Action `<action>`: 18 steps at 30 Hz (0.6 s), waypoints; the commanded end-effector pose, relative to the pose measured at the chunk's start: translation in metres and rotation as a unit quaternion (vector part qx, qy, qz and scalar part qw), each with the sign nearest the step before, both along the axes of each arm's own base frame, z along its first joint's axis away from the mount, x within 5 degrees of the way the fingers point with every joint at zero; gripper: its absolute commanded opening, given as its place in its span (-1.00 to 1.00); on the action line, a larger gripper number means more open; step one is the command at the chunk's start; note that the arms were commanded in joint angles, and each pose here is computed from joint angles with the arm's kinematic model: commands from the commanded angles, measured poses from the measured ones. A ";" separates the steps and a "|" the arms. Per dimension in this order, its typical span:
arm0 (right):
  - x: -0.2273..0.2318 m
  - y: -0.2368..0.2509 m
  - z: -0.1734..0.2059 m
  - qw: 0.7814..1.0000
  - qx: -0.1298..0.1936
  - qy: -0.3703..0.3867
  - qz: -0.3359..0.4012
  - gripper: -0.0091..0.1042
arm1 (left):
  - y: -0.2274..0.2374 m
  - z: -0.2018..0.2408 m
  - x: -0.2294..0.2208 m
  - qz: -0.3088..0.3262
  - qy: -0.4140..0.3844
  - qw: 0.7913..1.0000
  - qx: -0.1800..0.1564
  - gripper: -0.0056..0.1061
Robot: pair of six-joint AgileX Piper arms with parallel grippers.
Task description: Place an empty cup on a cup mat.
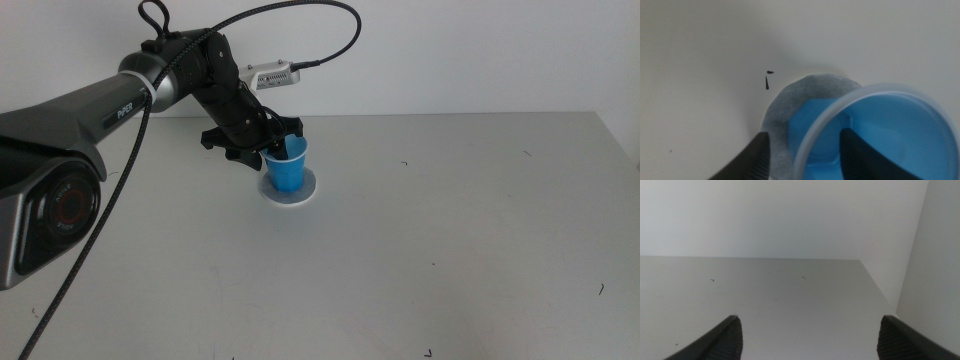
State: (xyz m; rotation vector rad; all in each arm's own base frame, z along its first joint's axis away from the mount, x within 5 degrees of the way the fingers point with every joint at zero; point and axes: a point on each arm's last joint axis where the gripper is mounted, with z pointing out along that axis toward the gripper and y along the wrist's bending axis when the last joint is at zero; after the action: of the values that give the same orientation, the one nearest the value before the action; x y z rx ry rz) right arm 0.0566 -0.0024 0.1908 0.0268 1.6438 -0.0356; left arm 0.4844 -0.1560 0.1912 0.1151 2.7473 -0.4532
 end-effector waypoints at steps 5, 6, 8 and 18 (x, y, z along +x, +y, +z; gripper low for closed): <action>-0.002 0.000 0.011 0.998 -0.011 -0.054 0.001 0.82 | 0.000 0.055 -0.005 -0.017 -0.061 0.998 -0.019 0.65; -0.002 0.000 0.011 0.998 -0.011 -0.054 0.001 0.82 | 0.000 0.059 -0.007 -0.020 -0.061 0.998 -0.018 0.72; -0.002 0.000 0.011 0.998 -0.011 -0.054 0.001 0.82 | 0.002 0.070 -0.010 -0.025 -0.064 0.997 -0.018 0.82; -0.002 0.000 0.011 0.998 -0.011 -0.054 0.001 0.82 | 0.005 0.148 -0.036 -0.030 -0.130 0.990 -0.055 0.82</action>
State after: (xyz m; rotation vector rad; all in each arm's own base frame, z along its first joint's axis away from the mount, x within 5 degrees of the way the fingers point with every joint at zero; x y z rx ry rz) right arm 0.0566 -0.0024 0.1908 0.0268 1.6438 -0.0356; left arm 0.4637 -0.1533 0.2812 0.2264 2.6203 -0.4955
